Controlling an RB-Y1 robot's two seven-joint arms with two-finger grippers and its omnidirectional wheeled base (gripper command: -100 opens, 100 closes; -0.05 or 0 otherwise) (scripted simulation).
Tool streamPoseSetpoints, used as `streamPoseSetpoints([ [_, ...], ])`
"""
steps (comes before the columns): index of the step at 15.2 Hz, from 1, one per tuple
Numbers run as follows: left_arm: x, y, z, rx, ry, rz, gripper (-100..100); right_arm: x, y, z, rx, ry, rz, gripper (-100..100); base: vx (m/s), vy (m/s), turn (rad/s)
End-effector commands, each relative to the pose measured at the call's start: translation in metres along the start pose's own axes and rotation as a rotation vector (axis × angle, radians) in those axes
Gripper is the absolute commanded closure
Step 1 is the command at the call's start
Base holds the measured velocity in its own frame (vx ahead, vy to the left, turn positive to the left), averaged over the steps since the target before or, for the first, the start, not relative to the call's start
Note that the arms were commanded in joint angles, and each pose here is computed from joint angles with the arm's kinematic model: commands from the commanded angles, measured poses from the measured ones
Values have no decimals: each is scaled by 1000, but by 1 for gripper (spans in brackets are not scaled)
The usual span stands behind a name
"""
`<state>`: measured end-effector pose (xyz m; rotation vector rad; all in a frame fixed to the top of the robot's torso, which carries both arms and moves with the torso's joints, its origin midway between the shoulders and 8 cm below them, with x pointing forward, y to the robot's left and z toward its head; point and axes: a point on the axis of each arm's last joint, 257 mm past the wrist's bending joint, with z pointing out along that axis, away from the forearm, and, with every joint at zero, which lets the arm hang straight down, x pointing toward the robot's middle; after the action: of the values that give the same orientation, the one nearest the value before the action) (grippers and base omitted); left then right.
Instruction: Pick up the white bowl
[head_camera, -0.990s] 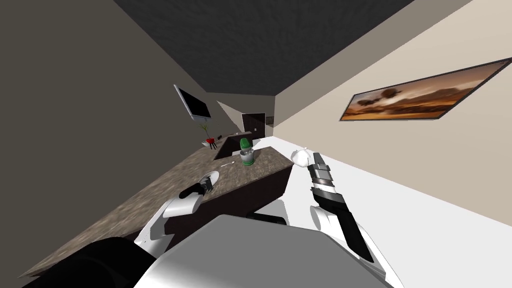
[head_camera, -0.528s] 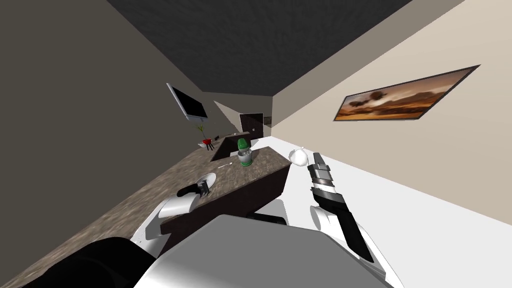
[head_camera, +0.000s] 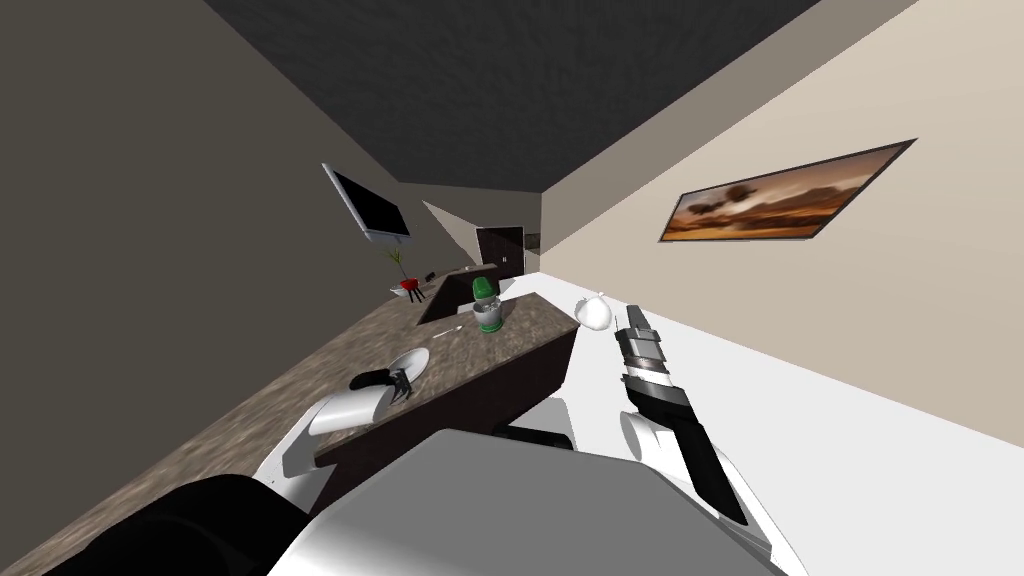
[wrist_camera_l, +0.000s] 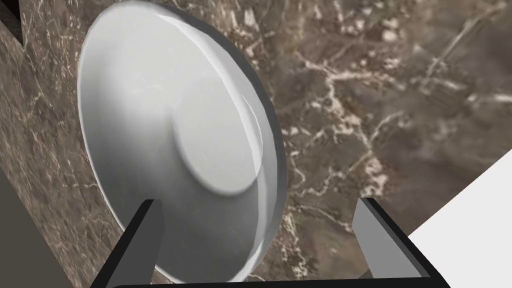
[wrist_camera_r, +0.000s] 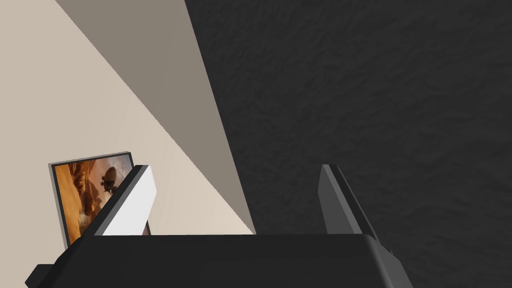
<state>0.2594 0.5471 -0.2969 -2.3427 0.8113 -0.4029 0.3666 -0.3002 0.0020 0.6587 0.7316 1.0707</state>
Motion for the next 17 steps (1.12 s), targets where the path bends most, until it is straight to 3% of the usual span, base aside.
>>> streamPoseSetpoints([
  [1,-12,6,-1,-33,-33,-30,-100,0,0,0,0,0,0,0,-12,15,-47],
  [5,-18,7,-1,-49,-50,-46,-100,0,0,0,0,0,0,0,-8,6,-49],
  [10,-21,13,19,-53,-54,-47,-100,0,0,0,0,0,0,0,0,0,0],
  [11,-21,13,15,-55,-55,-48,-100,0,0,0,0,0,0,0,0,0,0],
  [12,-21,13,17,-54,-54,-48,100,0,0,0,0,0,0,0,0,0,0],
  [16,-21,9,16,-44,-54,-44,100,0,0,0,0,0,0,0,-1,1,-3],
  [17,-20,11,9,-53,-54,-48,100,0,0,0,0,0,0,0,0,0,0],
])
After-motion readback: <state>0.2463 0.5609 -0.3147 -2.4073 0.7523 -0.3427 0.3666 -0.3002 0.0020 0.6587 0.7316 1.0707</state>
